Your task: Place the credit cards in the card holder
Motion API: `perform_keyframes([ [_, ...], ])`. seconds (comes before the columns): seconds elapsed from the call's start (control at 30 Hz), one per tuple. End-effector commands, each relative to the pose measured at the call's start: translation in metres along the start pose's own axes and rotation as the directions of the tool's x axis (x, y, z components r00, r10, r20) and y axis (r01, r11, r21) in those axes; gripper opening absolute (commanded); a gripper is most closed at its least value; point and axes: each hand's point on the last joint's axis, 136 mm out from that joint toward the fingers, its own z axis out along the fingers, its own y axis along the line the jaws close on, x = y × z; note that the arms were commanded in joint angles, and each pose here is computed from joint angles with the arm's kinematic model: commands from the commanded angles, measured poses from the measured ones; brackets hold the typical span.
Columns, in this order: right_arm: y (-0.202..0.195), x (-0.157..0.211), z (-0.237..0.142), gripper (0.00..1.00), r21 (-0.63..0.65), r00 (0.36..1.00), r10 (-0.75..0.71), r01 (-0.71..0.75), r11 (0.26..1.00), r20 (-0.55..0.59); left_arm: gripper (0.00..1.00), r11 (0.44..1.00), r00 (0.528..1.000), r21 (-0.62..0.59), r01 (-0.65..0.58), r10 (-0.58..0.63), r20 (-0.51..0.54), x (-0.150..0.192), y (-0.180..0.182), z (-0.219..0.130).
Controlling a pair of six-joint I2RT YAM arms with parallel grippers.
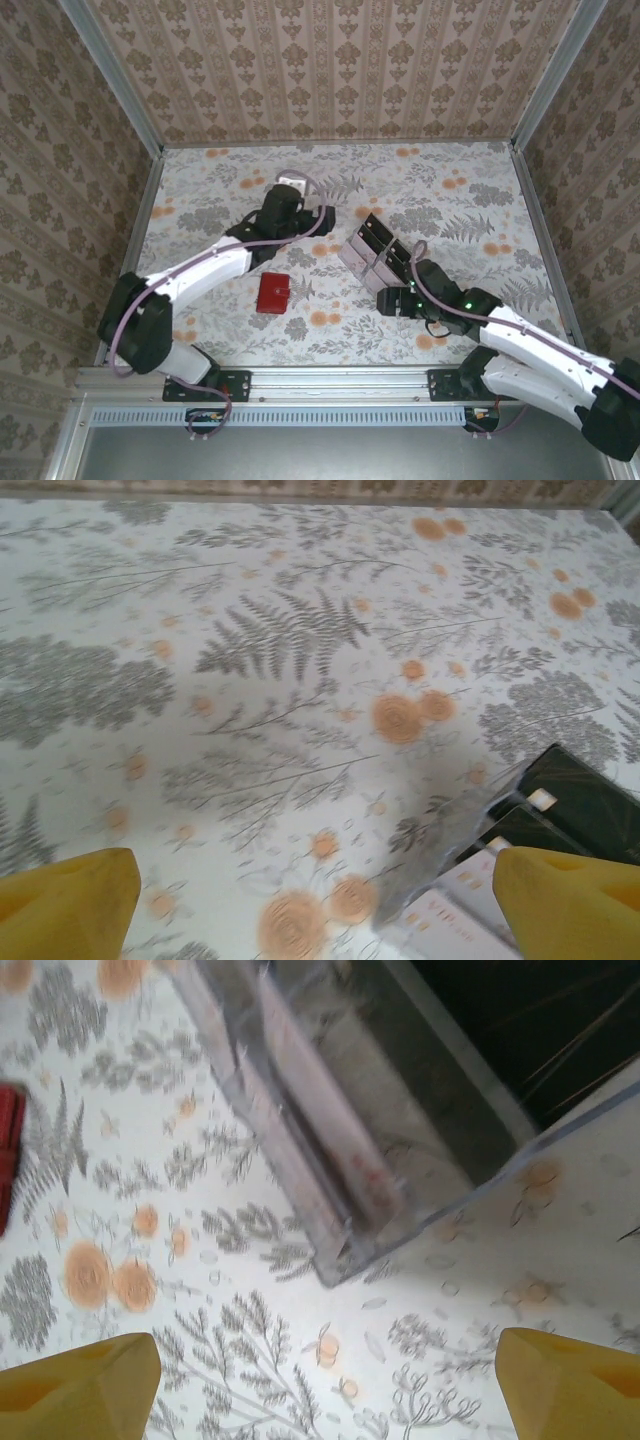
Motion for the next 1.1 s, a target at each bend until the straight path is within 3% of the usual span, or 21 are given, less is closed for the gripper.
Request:
perform_keyframes([
  [0.0, 0.015, 0.01, 0.01, 0.89, -0.02, 0.999, -0.009, 0.008, 1.0, -0.041, 1.0, 0.994, 0.998, -0.094, 0.057, -0.059, -0.018, 0.013, 0.034, -0.02],
  [0.4, 0.043, 0.003, 0.054, 0.89, 0.017, 0.997, -0.056, 0.057, 0.998, -0.05, 1.0, 0.971, 0.985, -0.172, 0.167, -0.17, -0.002, 0.05, 0.085, -0.073],
  [0.83, 0.055, -0.046, 0.086, 0.91, 0.071, 1.0, -0.017, 0.016, 0.997, 0.014, 1.0, 0.963, 0.976, -0.176, 0.204, -0.215, -0.044, 0.078, 0.092, -0.076],
  [1.07, 0.069, -0.075, 0.076, 0.93, 0.027, 0.998, -0.042, 0.041, 0.999, 0.038, 1.0, 0.96, 0.971, -0.178, 0.214, -0.229, -0.067, 0.083, 0.091, -0.072],
])
